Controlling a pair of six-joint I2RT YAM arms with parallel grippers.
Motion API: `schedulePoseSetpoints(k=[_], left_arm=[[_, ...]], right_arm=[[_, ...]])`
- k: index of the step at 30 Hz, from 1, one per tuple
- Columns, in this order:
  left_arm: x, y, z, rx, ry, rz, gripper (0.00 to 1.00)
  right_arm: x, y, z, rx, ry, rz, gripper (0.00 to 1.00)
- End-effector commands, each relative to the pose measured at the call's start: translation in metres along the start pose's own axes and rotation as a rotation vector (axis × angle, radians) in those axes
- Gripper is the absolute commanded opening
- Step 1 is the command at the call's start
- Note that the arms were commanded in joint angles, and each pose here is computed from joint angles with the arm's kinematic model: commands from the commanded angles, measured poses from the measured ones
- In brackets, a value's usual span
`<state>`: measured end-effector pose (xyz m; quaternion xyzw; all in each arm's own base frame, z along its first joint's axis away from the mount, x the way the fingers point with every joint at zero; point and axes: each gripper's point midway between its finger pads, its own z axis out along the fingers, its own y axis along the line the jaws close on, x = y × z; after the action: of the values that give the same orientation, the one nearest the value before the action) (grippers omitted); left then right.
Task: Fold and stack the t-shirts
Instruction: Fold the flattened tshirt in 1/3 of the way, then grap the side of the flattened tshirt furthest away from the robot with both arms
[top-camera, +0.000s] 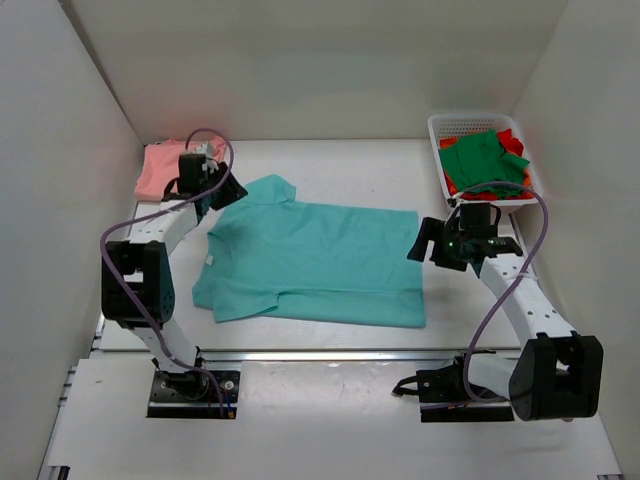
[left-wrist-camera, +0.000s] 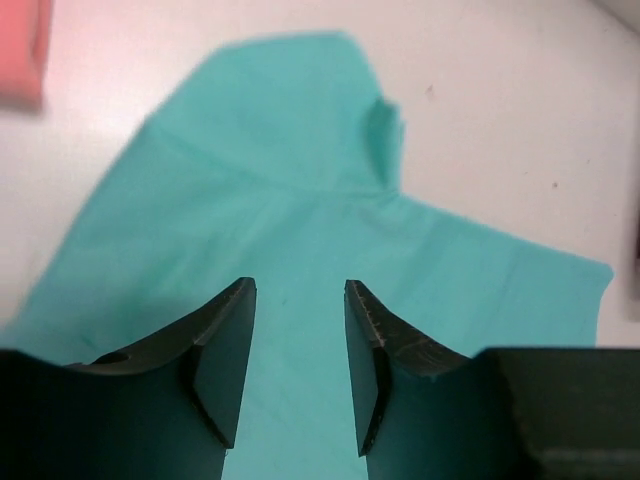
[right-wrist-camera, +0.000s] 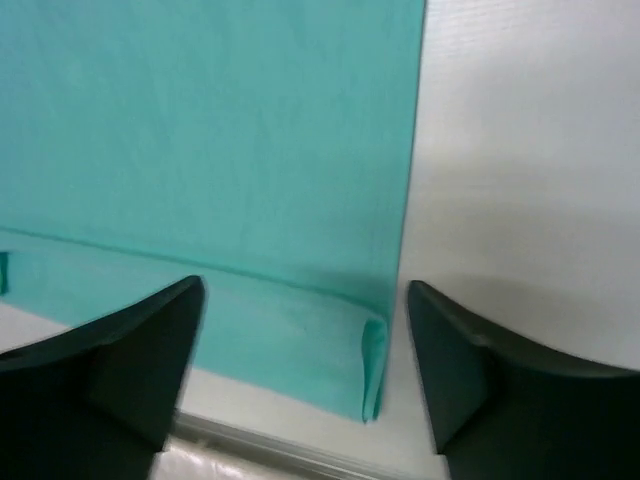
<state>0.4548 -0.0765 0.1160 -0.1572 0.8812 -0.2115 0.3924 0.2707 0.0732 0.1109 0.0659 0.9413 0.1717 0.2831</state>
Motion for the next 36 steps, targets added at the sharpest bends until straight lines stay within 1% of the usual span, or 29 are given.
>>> schedulePoseSetpoints(k=[1, 2, 3, 4, 5, 6, 7, 10, 11, 13, 14, 15, 16, 18, 19, 20, 21, 23, 24, 25, 26, 28, 29, 30, 31, 32, 33, 34, 36], left_arm=[[-0.060, -0.020, -0.002, 0.028, -0.124, 0.130, 0.52], [-0.067, -0.018, 0.008, 0.022, -0.109, 0.155, 0.51], [-0.061, -0.005, 0.022, -0.006, -0.069, 0.147, 0.51], [-0.066, -0.005, 0.035, -0.012, -0.058, 0.163, 0.51], [-0.072, -0.001, 0.044, -0.029, -0.056, 0.189, 0.51], [-0.084, -0.001, 0.046, -0.041, -0.076, 0.196, 0.52], [-0.079, 0.007, 0.057, -0.058, -0.057, 0.205, 0.52], [-0.097, 0.012, 0.077, -0.083, -0.091, 0.246, 0.55], [-0.092, 0.018, 0.088, -0.093, -0.071, 0.264, 0.57], [-0.099, 0.020, 0.099, -0.102, -0.066, 0.289, 0.57], [-0.091, 0.019, 0.111, -0.099, -0.027, 0.299, 0.58], [-0.093, 0.015, 0.113, -0.089, -0.009, 0.305, 0.59], [-0.082, 0.021, 0.123, -0.093, 0.033, 0.303, 0.59], [-0.081, 0.019, 0.135, -0.076, 0.057, 0.318, 0.59], [-0.077, 0.013, 0.138, -0.080, 0.068, 0.331, 0.60], [-0.070, 0.017, 0.143, -0.093, 0.087, 0.345, 0.60], [-0.068, 0.016, 0.144, -0.103, 0.095, 0.367, 0.60], [-0.059, 0.014, 0.147, -0.086, 0.133, 0.369, 0.60], [-0.059, 0.019, 0.147, -0.089, 0.141, 0.353, 0.60], [-0.056, 0.013, 0.147, -0.072, 0.156, 0.349, 0.58], [-0.053, 0.013, 0.145, -0.073, 0.168, 0.343, 0.58], [-0.046, 0.015, 0.145, -0.060, 0.194, 0.329, 0.56], [-0.043, 0.015, 0.146, -0.056, 0.199, 0.327, 0.55], [-0.044, 0.015, 0.144, -0.054, 0.200, 0.320, 0.51], [-0.041, 0.015, 0.145, -0.043, 0.210, 0.316, 0.36], [-0.039, 0.017, 0.144, -0.049, 0.214, 0.301, 0.14], [-0.039, 0.019, 0.144, -0.045, 0.219, 0.291, 0.02], [-0.042, 0.020, 0.144, -0.051, 0.212, 0.280, 0.00], [-0.039, 0.016, 0.142, -0.031, 0.217, 0.273, 0.00]], right_arm=[[-0.045, 0.011, 0.012, -0.069, -0.142, -0.040, 0.72], [-0.049, 0.013, 0.017, -0.082, -0.129, -0.042, 0.51], [-0.052, 0.014, 0.024, -0.094, -0.111, -0.033, 0.21], [-0.055, 0.018, 0.027, -0.116, -0.107, -0.042, 0.08], [-0.057, 0.019, 0.033, -0.128, -0.102, -0.039, 0.00], [-0.061, 0.020, 0.037, -0.132, -0.099, -0.037, 0.00], [-0.064, 0.022, 0.039, -0.137, -0.106, -0.046, 0.00], [-0.068, 0.028, 0.049, -0.143, -0.108, -0.067, 0.00], [-0.073, 0.028, 0.049, -0.143, -0.121, -0.072, 0.00], [-0.074, 0.027, 0.052, -0.149, -0.114, -0.065, 0.00], [-0.075, 0.029, 0.054, -0.155, -0.113, -0.072, 0.00], [-0.077, 0.025, 0.058, -0.152, -0.116, -0.063, 0.00], [-0.077, 0.024, 0.059, -0.153, -0.112, -0.055, 0.00], [-0.073, 0.023, 0.065, -0.154, -0.095, -0.056, 0.00], [-0.073, 0.021, 0.066, -0.153, -0.094, -0.054, 0.02], [-0.076, 0.023, 0.067, -0.158, -0.098, -0.052, 0.03], [-0.077, 0.019, 0.069, -0.150, -0.098, -0.055, 0.05], [-0.078, 0.014, 0.074, -0.125, -0.095, -0.044, 0.05], [-0.080, 0.009, 0.075, -0.104, -0.098, -0.034, 0.06], [-0.081, 0.010, 0.078, -0.103, -0.095, -0.035, 0.08], [-0.085, 0.005, 0.081, -0.078, -0.099, -0.023, 0.11], [-0.091, -0.003, 0.087, -0.033, -0.103, -0.007, 0.11], [-0.092, -0.005, 0.090, -0.020, -0.102, 0.010, 0.14], [-0.100, -0.005, 0.090, -0.010, -0.124, 0.010, 0.16], [-0.103, -0.010, 0.094, 0.016, -0.131, 0.023, 0.17], [-0.104, -0.011, 0.098, 0.024, -0.128, 0.037, 0.22], [-0.107, -0.010, 0.101, 0.033, -0.133, 0.045, 0.29], [-0.112, -0.010, 0.103, 0.047, -0.153, 0.050, 0.34], [-0.115, -0.011, 0.108, 0.060, -0.169, 0.078, 0.36]])
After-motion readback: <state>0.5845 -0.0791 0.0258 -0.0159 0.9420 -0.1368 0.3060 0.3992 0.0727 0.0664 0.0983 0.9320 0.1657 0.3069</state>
